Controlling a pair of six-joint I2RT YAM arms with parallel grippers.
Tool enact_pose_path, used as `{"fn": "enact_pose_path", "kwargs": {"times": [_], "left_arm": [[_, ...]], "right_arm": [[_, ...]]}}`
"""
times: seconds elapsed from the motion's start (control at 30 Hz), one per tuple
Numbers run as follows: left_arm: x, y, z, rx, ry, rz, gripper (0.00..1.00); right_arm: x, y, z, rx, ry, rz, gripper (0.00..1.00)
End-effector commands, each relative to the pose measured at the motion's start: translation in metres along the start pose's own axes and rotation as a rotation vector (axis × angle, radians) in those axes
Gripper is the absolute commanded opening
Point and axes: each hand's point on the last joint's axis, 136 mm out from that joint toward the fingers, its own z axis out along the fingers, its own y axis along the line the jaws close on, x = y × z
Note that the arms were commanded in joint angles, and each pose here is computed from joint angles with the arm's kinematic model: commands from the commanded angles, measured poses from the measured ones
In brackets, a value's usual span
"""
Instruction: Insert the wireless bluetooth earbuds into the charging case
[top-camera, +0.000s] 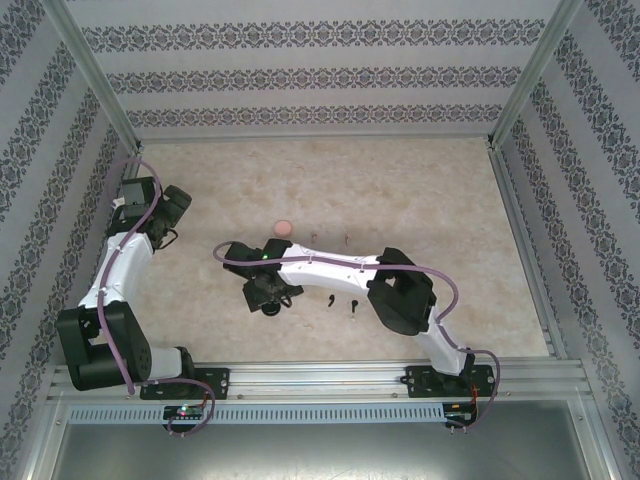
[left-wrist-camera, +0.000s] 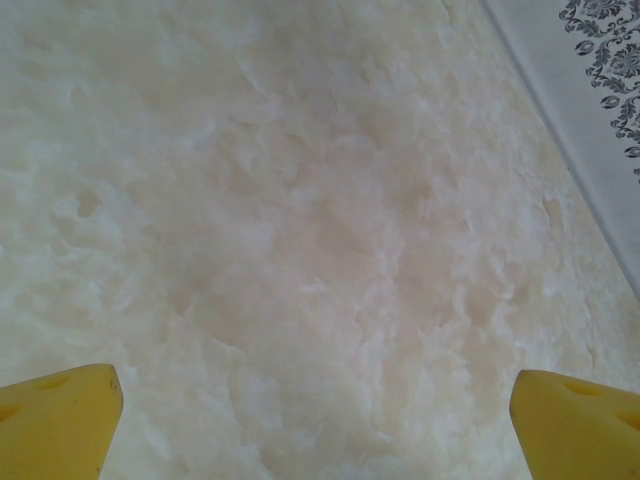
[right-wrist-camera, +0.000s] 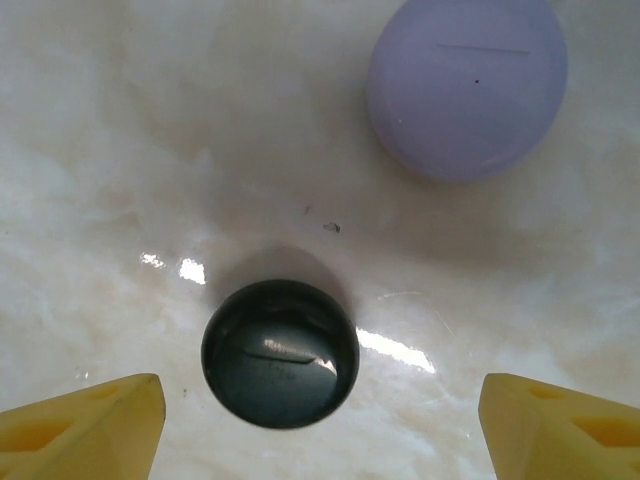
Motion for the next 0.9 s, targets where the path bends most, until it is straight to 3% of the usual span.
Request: {"fn": "enact_pose_path", "kwargs": {"times": [0.0,0.87], "left_arm": [[0.003,0.008,0.002,-0.012,0.014,-0.037,0.99],[0.009,0.005,0.005,0.010,0.048,-0.058,0.99]], "right_arm": [[0.007,0.008,0.005,0.009,0.031,0.009,0.81],[0.015,0.010,0.041,0.062,0.080,0.051,0.69]]}}
